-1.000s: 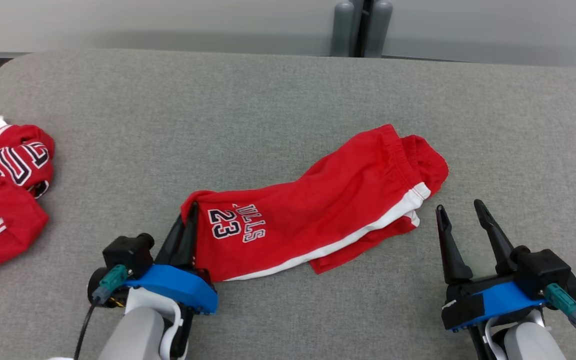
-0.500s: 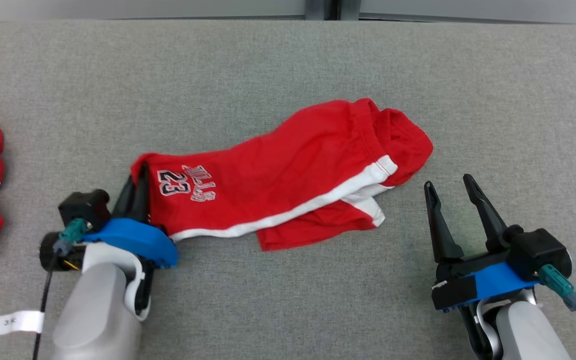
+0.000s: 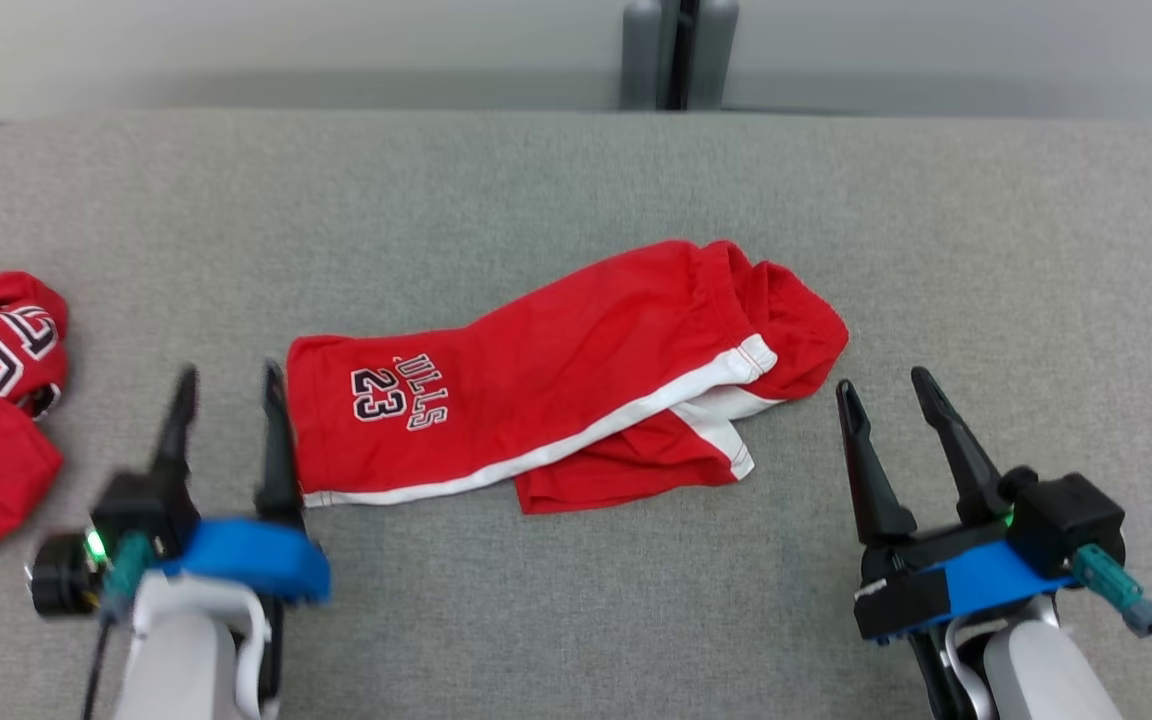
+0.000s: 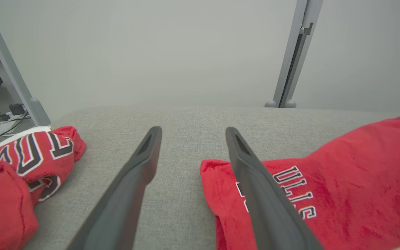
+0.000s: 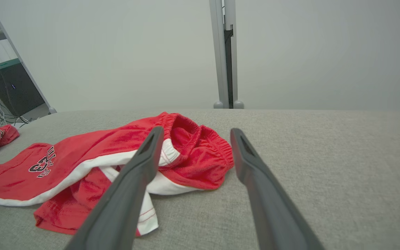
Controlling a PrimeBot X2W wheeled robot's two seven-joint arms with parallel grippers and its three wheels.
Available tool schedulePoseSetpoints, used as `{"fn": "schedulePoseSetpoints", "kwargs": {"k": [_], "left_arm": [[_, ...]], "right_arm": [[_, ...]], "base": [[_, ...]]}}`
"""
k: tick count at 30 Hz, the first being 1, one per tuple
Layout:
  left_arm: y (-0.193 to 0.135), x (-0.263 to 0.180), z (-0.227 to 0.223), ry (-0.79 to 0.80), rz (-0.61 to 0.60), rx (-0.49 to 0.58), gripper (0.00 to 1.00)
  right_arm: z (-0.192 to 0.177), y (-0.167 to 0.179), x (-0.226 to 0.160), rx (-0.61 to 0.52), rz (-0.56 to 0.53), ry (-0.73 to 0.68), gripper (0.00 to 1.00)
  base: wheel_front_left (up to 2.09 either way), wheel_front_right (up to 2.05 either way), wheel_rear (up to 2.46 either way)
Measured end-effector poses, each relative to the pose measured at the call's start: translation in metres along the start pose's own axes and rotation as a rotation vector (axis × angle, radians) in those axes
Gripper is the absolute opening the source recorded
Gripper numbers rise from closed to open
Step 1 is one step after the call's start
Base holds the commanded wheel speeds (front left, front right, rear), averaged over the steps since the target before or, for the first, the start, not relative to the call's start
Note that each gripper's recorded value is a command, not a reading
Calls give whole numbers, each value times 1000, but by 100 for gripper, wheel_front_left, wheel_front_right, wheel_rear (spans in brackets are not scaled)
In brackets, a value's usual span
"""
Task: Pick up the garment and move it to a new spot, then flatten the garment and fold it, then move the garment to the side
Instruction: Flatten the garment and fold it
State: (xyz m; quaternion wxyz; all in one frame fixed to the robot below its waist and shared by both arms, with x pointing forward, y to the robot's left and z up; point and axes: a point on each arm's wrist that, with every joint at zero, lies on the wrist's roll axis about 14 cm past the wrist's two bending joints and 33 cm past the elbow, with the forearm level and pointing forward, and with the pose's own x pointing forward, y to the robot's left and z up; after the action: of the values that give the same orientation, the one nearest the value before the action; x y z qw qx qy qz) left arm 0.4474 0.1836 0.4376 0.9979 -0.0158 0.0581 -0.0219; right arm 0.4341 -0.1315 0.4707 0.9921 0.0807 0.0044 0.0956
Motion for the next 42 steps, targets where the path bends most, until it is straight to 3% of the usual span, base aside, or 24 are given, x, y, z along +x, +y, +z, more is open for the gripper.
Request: {"fn": "schedulePoseSetpoints", "kwargs": {"k": [9,20,26,34,42], "left_arm": [[-10,-74,-26,72,-5,-46,100],[-30,-86,-35,99,-60,-75,100],[-40,-71,-34,96,-88,-88,100],[-28,-68,-50,147,-45,-115,100],[-17,-70,-59,174,-9,-113,100]], "right_arm": [[1,0,-32,36,-27,10,100],[-10,3,-36,44,-23,44,100],[-22,21,-6,34,48,80,100],[-48,30,42,59,82,151,100],[-72,33,50,121,72,211,100]], "base": [[0,0,0],[0,0,0],[0,0,0],[0,0,0],[0,0,0]]}}
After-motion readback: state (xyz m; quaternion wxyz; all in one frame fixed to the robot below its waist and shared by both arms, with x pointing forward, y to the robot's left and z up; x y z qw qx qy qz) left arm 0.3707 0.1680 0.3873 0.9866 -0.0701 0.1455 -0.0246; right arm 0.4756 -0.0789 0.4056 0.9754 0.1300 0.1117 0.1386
